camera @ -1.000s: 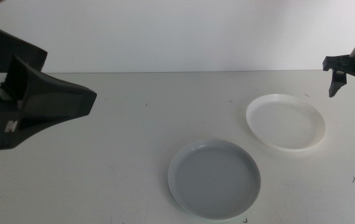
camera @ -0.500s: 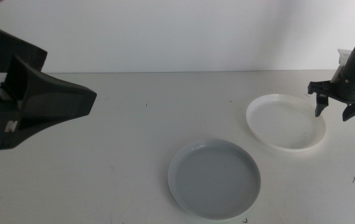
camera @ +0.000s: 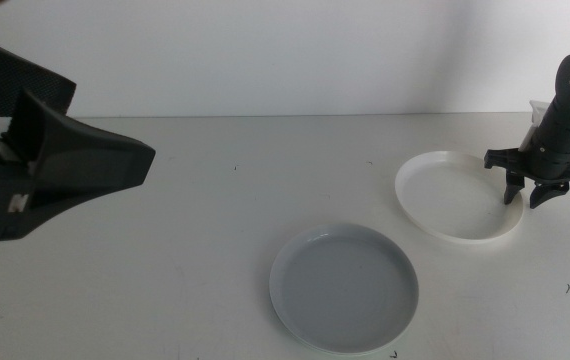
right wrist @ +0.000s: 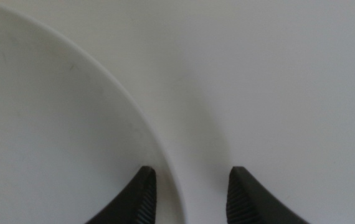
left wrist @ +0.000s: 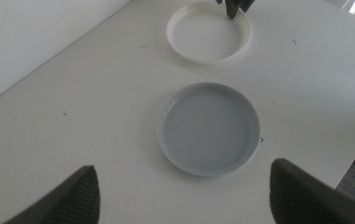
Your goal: Stack the three bowls on top of each other.
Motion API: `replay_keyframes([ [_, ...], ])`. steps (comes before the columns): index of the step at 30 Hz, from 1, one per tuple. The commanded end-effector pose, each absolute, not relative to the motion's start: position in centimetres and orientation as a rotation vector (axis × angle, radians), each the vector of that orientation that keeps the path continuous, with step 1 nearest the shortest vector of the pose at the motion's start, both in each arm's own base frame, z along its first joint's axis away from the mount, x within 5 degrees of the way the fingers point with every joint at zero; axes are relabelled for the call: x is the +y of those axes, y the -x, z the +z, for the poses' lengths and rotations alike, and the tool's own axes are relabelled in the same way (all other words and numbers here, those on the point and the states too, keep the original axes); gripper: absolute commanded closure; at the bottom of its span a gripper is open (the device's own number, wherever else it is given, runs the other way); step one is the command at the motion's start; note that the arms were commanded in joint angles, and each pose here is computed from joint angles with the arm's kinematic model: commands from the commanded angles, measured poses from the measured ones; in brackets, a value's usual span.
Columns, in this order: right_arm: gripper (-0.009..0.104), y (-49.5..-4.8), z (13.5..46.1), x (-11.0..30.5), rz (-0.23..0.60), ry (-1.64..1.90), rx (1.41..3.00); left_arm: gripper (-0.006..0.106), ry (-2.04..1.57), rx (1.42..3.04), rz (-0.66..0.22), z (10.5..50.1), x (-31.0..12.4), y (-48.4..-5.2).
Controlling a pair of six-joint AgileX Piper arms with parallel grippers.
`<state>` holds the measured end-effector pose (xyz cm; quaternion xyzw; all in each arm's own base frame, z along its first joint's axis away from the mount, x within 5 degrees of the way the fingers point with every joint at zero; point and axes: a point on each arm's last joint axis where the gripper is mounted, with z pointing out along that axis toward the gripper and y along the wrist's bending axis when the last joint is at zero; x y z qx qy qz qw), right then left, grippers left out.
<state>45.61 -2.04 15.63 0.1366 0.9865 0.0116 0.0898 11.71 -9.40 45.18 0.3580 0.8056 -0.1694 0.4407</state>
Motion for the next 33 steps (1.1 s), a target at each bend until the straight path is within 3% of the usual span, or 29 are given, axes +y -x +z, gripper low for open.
replay_keyframes([
  [1, 0.070, -46.0, 19.2, -2.5, 0.035, -0.391, 2.823, -0.004, -0.841, 1.917, -0.450, 46.6, -9.4, -11.5],
  [9, 0.096, -46.1, 19.1, -2.5, 0.037, -0.389, 2.811, -0.004, -0.841, 1.917, -0.450, 46.6, -9.4, -11.5],
  [15, 0.096, -45.5, 21.9, -2.7, 0.041, -0.388, 2.755, -0.004, -0.841, 1.917, -0.450, 46.6, -9.4, -11.5],
  [24, 0.096, -41.8, 28.5, -2.6, 0.140, -0.367, 2.635, -0.004, -0.841, 1.917, -0.450, 46.6, -9.4, -11.5],
  [33, 0.096, -36.0, 31.5, -0.5, 0.349, -0.275, 2.583, -0.004, -0.841, 1.917, -0.450, 46.6, -9.4, -11.5],
])
